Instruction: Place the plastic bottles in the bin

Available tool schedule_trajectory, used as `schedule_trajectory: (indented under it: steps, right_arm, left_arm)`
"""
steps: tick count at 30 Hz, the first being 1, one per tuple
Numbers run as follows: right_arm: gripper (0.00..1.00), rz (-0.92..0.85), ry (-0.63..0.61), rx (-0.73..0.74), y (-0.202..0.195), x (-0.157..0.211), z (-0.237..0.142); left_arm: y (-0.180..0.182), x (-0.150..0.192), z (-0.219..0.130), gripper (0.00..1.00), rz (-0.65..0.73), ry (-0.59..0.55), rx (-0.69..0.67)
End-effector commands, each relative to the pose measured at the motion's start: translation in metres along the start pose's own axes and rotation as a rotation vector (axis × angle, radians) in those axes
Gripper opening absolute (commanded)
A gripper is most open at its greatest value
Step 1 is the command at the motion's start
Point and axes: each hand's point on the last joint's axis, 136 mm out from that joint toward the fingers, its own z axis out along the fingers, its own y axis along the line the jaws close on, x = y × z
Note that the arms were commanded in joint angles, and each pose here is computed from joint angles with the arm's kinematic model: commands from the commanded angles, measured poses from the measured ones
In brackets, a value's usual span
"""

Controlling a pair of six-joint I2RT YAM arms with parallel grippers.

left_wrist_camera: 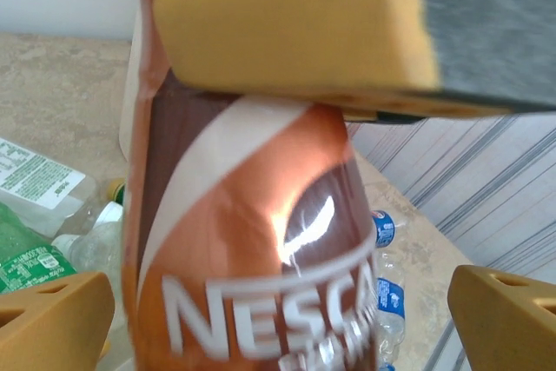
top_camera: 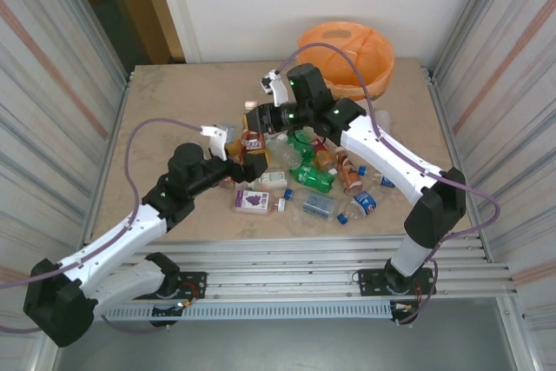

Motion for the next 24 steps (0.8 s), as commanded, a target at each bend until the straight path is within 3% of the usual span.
schedule_trajectory:
  steps: [1,12,20,24]
  right_arm:
    - [0.17,-0.047,-0.108,0.035,0.007,-0.038,-0.037]
    - [0.15,-0.11,-0.431,0.181,-0.016,-0.129,-0.141]
    - [0.14,-0.057,-0.654,0.287,-0.066,-0.185,-0.209]
    - [0.14,-0.017,-0.707,0.35,-0.103,-0.205,-0.227]
  left_arm:
    - [-0.012,-0.019,-0.013,0.99,0.04,-0.067,0.021]
    - [0.003,-0.023,-0.033,0.99,0.05,-0.144,-0.07]
    - [0.015,-0.021,-0.033,0.99,0.042,-0.141,-0.132]
    - [0.018,-0.02,-0.032,0.99,0.04,-0.133,-0.15]
